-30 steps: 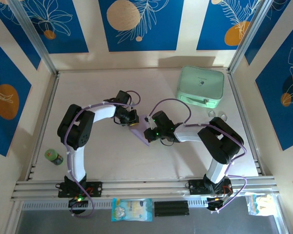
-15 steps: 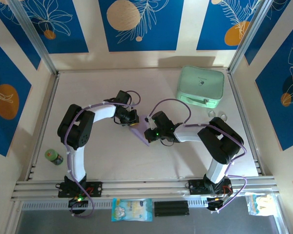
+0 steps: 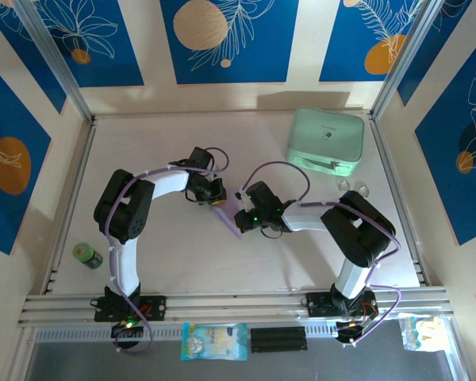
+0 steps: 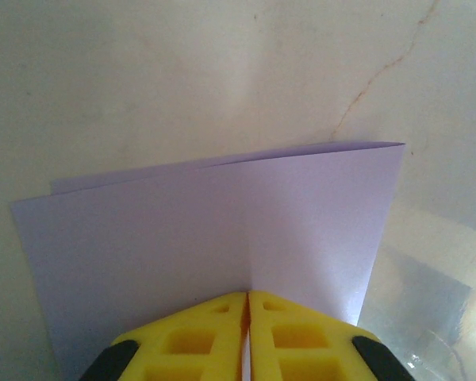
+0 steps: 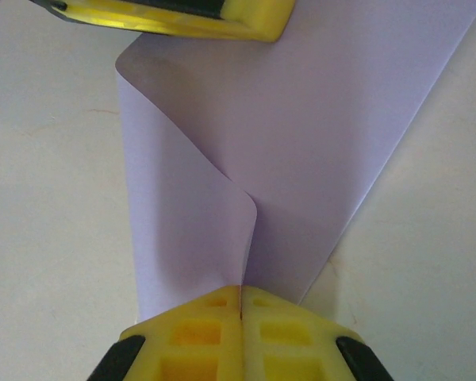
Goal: Fold a paper plane with a square sheet of paper (pick it up from the middle)
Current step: Third fold the triangle at the center of the table.
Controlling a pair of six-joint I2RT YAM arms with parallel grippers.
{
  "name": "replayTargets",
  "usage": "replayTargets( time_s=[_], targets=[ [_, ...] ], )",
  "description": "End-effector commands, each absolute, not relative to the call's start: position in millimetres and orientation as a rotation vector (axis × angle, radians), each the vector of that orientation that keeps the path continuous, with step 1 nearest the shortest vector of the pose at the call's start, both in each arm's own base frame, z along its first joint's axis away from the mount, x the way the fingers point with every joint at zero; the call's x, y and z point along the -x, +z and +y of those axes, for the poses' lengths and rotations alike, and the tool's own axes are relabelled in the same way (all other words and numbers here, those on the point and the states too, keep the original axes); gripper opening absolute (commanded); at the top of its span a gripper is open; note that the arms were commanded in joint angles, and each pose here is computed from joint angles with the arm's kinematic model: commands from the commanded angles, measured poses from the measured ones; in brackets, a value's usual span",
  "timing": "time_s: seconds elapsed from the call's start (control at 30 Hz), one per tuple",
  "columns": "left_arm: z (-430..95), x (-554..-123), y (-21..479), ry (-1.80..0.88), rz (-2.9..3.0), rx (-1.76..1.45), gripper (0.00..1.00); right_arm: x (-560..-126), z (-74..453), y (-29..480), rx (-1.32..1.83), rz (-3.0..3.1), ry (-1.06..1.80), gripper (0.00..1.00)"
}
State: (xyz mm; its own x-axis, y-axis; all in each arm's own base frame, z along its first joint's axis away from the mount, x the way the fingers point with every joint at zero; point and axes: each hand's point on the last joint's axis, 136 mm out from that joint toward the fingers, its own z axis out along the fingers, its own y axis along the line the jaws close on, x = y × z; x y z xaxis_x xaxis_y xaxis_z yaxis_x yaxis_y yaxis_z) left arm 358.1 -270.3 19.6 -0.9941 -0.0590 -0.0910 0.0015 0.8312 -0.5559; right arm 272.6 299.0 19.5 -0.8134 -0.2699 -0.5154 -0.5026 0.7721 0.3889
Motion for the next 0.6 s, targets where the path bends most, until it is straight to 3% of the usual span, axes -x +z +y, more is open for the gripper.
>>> replayTargets(
  time_s=[0.0,0.33,0.57],
  targets=[
    [-267.1,-344.4,4.8,-0.825,2.981,0.054,0.12,-265.3,298.8,10.0,0.588,2.590,0.719,0.01],
    [-270.3,-373.1,92.7,-0.882,2.745,0.082,0.27,-263.0,294.4,2.1,0.582,2.628,0.694,0.00],
    [-266.6,-344.6,99.5,-1.018,2.678,0.212,0.30,-263.3,295.4,0.4,0.588,2.637,0.692,0.00]
  ],
)
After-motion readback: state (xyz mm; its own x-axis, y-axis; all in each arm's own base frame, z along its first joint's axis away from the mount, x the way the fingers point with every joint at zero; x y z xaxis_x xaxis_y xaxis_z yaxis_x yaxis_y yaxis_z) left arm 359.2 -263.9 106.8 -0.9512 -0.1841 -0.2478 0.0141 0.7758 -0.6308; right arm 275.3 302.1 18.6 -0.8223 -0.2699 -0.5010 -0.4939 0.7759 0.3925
